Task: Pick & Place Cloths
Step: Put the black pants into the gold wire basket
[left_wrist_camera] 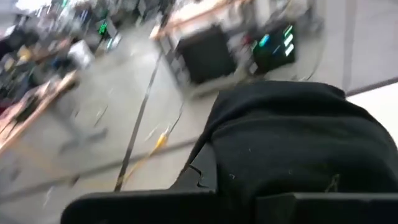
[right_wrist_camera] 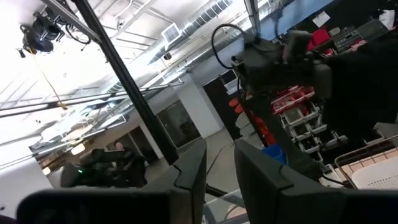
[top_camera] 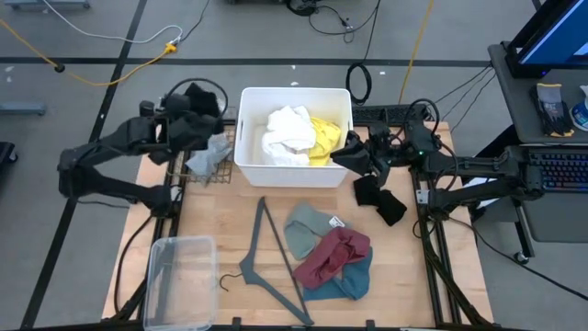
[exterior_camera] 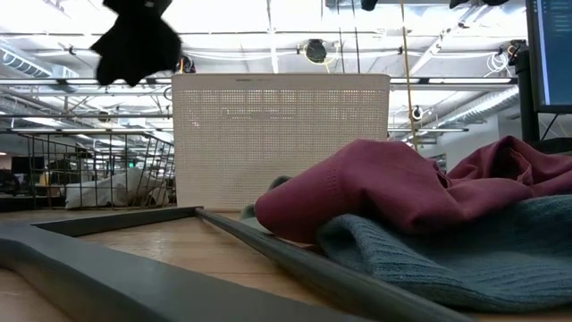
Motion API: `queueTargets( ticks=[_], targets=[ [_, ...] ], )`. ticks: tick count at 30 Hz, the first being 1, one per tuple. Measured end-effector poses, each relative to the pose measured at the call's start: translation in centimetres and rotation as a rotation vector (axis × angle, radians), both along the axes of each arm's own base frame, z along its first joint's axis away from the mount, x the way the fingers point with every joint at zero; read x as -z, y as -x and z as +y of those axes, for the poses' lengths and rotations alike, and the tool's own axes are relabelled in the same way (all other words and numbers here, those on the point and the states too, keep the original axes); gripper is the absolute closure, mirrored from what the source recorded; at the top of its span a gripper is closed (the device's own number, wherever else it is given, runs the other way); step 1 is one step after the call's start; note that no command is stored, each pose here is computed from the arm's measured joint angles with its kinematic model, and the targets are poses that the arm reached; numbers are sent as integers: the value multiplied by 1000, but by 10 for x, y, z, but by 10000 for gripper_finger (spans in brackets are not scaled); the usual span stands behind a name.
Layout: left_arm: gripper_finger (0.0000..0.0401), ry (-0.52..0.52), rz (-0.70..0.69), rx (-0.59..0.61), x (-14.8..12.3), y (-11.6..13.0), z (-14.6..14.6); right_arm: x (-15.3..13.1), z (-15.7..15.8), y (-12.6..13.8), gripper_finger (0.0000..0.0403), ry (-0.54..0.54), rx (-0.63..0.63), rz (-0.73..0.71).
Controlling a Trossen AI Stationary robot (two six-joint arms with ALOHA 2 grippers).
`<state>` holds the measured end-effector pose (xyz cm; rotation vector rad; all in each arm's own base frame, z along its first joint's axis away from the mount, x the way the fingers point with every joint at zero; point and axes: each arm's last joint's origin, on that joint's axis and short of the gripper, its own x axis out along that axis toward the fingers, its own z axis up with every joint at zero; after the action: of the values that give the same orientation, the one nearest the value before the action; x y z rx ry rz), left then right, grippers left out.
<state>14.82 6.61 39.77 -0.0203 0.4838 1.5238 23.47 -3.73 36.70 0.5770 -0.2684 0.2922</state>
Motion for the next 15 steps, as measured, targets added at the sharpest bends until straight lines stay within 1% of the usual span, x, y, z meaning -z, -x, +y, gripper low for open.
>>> queueTargets(
  ticks=[4, 7, 12, 15],
  targets=[
    [401, 88, 13, -97, 13, 9, 13, 0, 0, 0, 328, -1, 2, -1],
    [401, 145, 25, -140, 27, 11, 22, 0, -1, 0, 328, -9, 20, -2],
    [401, 231, 25, -171, 59, 8, 34, 0, -1, 0, 328, -14, 48, -4],
    [401, 249, 14, -192, 75, 6, 41, 0, -1, 0, 328, -13, 47, -4]
  ],
)
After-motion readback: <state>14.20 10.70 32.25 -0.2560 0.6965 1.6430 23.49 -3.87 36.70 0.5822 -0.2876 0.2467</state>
